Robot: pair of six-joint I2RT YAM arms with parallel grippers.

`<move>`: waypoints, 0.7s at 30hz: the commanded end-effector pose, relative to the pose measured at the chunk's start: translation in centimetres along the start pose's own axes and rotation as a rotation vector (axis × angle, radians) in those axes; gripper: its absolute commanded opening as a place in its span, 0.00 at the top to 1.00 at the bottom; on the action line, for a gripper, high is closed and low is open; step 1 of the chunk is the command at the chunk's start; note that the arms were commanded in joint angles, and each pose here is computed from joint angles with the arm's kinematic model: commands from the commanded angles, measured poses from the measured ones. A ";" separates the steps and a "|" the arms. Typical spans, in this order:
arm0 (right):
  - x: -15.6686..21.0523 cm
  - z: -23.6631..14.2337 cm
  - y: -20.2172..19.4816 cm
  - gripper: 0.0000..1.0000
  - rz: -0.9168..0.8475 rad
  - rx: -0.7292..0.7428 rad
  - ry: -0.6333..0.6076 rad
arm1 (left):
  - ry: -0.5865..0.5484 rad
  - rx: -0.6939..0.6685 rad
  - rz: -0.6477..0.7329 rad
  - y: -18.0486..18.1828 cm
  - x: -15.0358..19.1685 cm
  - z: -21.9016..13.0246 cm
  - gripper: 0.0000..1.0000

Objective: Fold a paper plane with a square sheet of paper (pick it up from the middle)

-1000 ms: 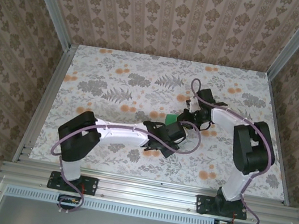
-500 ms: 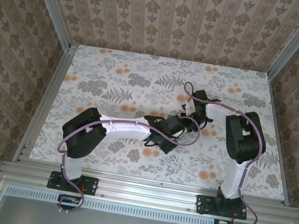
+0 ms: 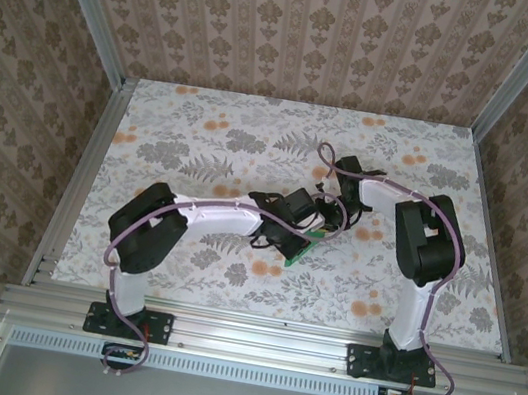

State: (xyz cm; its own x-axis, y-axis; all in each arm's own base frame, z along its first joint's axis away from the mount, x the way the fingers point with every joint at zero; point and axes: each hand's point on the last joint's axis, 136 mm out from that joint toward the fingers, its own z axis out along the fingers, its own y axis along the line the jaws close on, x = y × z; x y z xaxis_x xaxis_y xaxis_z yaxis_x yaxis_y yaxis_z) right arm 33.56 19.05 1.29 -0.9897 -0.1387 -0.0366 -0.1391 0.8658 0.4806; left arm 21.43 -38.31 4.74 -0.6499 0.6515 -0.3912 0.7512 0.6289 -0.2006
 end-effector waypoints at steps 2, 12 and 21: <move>1.0 0.6 -0.7 0.89 0.000 0.035 0.056 | 0.008 0.026 0.014 0.4 -0.7 0.4 1.00; 1.1 0.6 -0.5 0.89 0.007 0.024 0.062 | 0.003 0.033 0.002 1.2 -1.1 0.7 0.99; 0.9 0.8 -0.1 0.89 0.029 -0.006 0.050 | 0.008 0.020 -0.021 1.9 -0.8 1.1 0.98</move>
State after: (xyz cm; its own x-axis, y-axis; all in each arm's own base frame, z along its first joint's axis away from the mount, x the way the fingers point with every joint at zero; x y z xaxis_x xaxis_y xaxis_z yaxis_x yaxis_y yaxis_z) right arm 33.50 19.04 1.30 -0.9894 -0.1411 -0.0336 -0.1398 0.8657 0.4806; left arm 22.69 -37.79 3.91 -0.6661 0.6464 -0.3722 0.7407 0.6321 -0.2277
